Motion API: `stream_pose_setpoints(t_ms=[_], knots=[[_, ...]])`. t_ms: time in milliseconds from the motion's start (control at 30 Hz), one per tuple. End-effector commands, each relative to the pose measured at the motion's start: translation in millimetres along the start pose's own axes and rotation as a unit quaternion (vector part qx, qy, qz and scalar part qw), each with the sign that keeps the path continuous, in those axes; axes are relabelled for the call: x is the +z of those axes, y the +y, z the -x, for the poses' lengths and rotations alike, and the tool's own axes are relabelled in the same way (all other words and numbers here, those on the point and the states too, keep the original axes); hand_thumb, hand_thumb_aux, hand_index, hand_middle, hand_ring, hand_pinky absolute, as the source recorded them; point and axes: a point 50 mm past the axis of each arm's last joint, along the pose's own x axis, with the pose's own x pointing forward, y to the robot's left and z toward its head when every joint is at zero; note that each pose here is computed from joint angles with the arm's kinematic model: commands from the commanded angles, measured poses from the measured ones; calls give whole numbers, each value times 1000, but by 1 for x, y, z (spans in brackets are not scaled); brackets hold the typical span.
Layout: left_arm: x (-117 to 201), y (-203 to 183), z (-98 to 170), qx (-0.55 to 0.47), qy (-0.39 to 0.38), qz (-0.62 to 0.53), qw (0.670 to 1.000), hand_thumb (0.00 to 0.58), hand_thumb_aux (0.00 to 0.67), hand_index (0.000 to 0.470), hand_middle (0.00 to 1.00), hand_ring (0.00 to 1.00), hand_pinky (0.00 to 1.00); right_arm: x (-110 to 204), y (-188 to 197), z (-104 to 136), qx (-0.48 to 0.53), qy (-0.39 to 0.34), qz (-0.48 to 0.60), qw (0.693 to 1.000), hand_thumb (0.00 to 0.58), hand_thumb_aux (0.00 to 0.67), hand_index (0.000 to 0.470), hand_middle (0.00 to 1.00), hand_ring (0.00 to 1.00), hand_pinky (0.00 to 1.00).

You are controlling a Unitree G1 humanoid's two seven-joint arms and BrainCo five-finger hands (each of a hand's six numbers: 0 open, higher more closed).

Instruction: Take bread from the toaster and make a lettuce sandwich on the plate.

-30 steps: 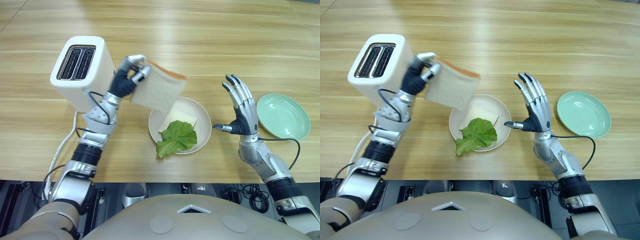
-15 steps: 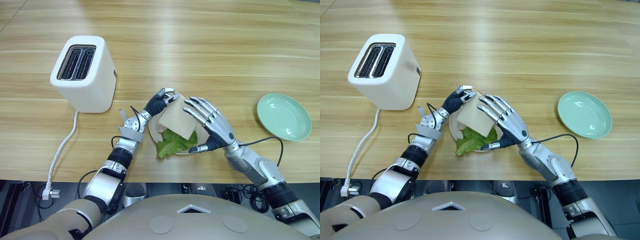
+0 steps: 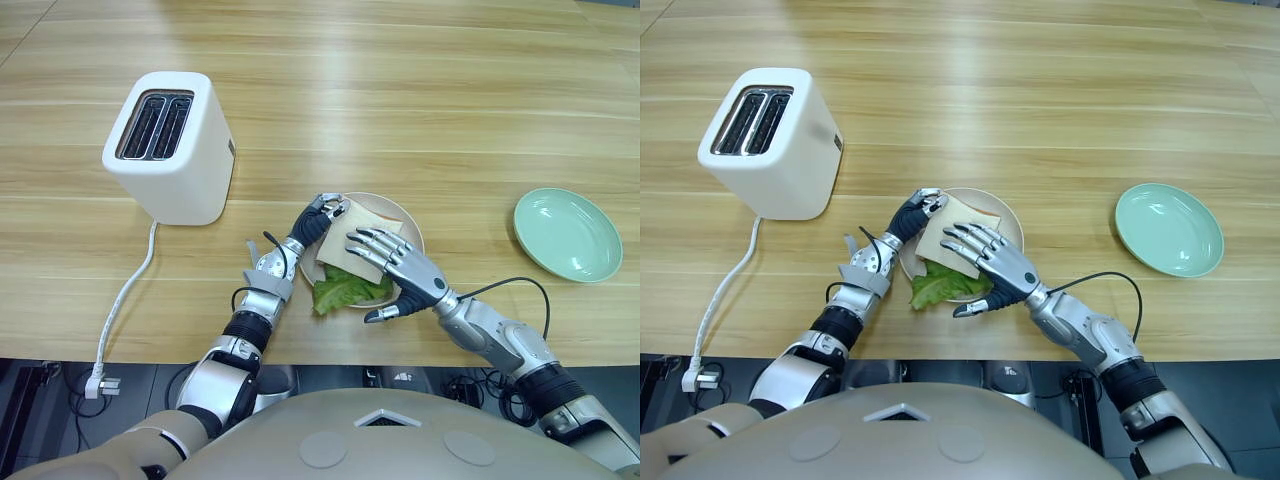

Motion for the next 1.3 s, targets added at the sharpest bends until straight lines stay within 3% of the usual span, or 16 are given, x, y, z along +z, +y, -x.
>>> stream_pose_setpoints(t_ms=[33, 367, 400, 433, 500, 700, 767, 900, 933, 967, 1000, 1033, 1067, 1100, 1167, 1300], knots=[[-20, -10, 10, -44, 53, -15, 998, 580, 670, 460, 1000, 1000, 1000, -11, 34, 14, 108, 36, -6, 993, 0, 0, 0, 0, 0, 0], [-26, -2, 11, -44, 72, -102, 991, 578, 636, 437, 1000, 1000, 1000, -7, 44, 24, 202, 44, -31, 978, 0, 0, 0, 0, 0, 0], [-22, 4, 10, -32, 60, -139, 988, 9, 5, 4, 957, 957, 957, -7, 42, 24, 199, 42, -31, 979, 0, 0, 0, 0, 0, 0], [-16, 12, 8, -14, 40, -180, 983, 0, 0, 0, 933, 933, 933, -6, 39, 22, 196, 39, -30, 979, 0, 0, 0, 0, 0, 0], [10, 39, 5, 58, -32, -289, 955, 0, 0, 0, 898, 898, 898, -5, 35, 21, 190, 36, -26, 981, 0, 0, 0, 0, 0, 0], [95, 94, 34, 257, -222, -493, 801, 0, 0, 0, 894, 894, 894, -11, 14, 3, 103, 35, 10, 994, 0, 0, 0, 0, 0, 0], [101, 87, 46, 241, -249, -472, 811, 0, 0, 0, 890, 890, 890, -8, -4, -5, 22, 21, 14, 999, 0, 0, 0, 0, 0, 0], [91, 55, 72, 120, -252, -304, 911, 0, 0, 0, 910, 910, 910, 3, -50, -6, -134, -4, -51, 990, 0, 0, 0, 0, 0, 0], [89, 48, 79, 85, -247, -267, 928, 0, 0, 0, 969, 969, 969, 2, -58, -3, -152, 0, -62, 986, 234, 152, 105, 0, 0, 0], [86, 40, 88, 48, -242, -234, 940, 75, 45, 31, 984, 984, 984, 0, -65, 3, -161, 8, -72, 984, 506, 431, 296, 141, 141, 141], [84, 35, 96, 16, -236, -213, 948, 237, 155, 106, 1000, 1000, 1000, -3, -69, 8, -161, 18, -80, 984, 545, 504, 346, 243, 243, 243], [80, 29, 105, -20, -227, -196, 954, 237, 155, 106, 1000, 1000, 1000, -5, -70, 14, -152, 25, -85, 984, 545, 504, 346, 243, 243, 243], [76, 24, 112, -52, -217, -184, 957, 543, 502, 345, 1000, 1000, 1000, -5, -70, 19, -142, 31, -91, 985, 580, 670, 460, 1000, 1000, 1000], [71, 19, 120, -82, -202, -173, 961, 574, 602, 413, 1000, 1000, 1000, -5, -69, 24, -130, 33, -100, 986, 580, 670, 460, 1000, 1000, 1000], [59, 12, 132, -124, -168, -160, 965, 580, 670, 460, 1000, 1000, 1000, -3, -67, 31, -109, 35, -119, 986, 580, 670, 460, 1000, 1000, 1000], [29, -1, 155, -206, -80, -188, 957, 580, 670, 460, 1000, 1000, 1000, 1, -57, 51, -22, 43, -150, 988, 580, 670, 460, 1000, 1000, 1000]])
